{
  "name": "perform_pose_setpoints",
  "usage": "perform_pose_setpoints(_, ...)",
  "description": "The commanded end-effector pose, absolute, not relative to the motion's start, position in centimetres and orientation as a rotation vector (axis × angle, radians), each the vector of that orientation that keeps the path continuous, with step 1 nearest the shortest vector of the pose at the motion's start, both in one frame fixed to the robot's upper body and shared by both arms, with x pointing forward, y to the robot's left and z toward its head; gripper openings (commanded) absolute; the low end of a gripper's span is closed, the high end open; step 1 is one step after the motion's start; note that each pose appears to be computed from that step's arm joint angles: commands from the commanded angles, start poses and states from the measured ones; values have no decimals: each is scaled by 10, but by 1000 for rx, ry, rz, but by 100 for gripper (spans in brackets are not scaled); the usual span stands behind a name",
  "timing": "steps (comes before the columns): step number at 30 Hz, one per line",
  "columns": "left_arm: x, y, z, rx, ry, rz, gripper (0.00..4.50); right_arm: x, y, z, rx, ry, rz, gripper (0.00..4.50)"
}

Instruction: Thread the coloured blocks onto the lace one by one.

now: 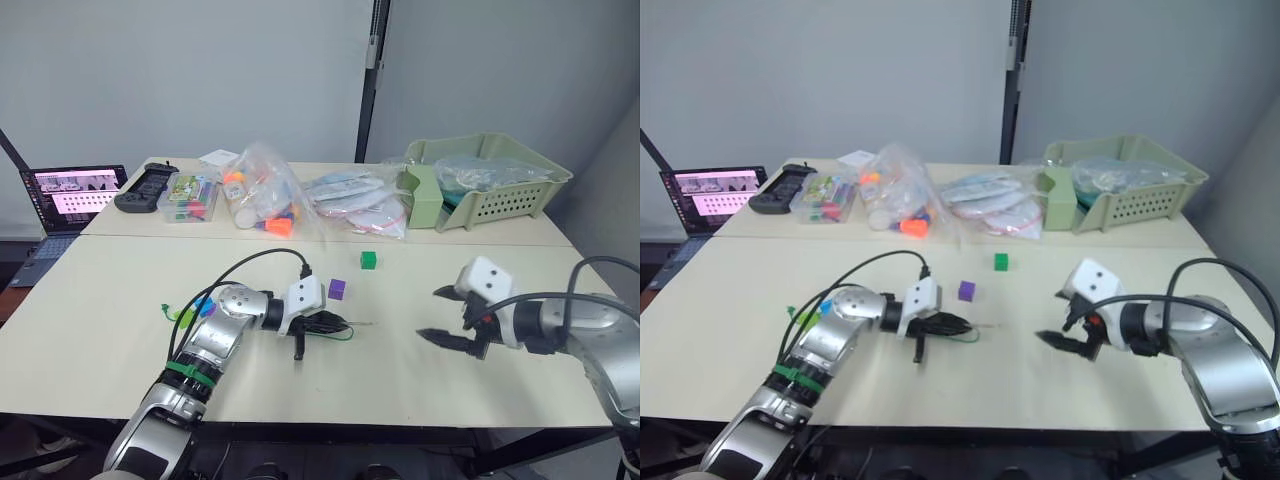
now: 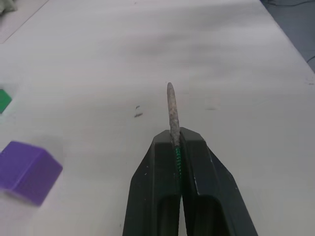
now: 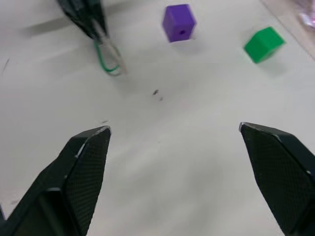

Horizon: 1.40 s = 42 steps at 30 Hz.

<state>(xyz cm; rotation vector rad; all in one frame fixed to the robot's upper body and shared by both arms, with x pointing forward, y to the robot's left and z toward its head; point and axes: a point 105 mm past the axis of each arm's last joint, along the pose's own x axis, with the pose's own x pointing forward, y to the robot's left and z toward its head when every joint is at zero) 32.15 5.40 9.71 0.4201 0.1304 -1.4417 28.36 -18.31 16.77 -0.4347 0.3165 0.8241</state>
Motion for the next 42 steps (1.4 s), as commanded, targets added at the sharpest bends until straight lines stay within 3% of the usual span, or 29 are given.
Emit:
perform_pose_setpoints(1,322,60,112,413,77,-1425,0,292,-196,181,-341,213,692,448)
perform_pose_setpoints(7,320,73,114,408,86,-1381,0,321,-191,176,-224,91,531,448)
perform_pose_setpoints(21,316,88,118,402,90,-1296,0,400,-141,154,-70,103,408,448)
perform_pose_setpoints(42,306,96,119,382,102,-1246,0,456,-97,118,-18,183,398,448)
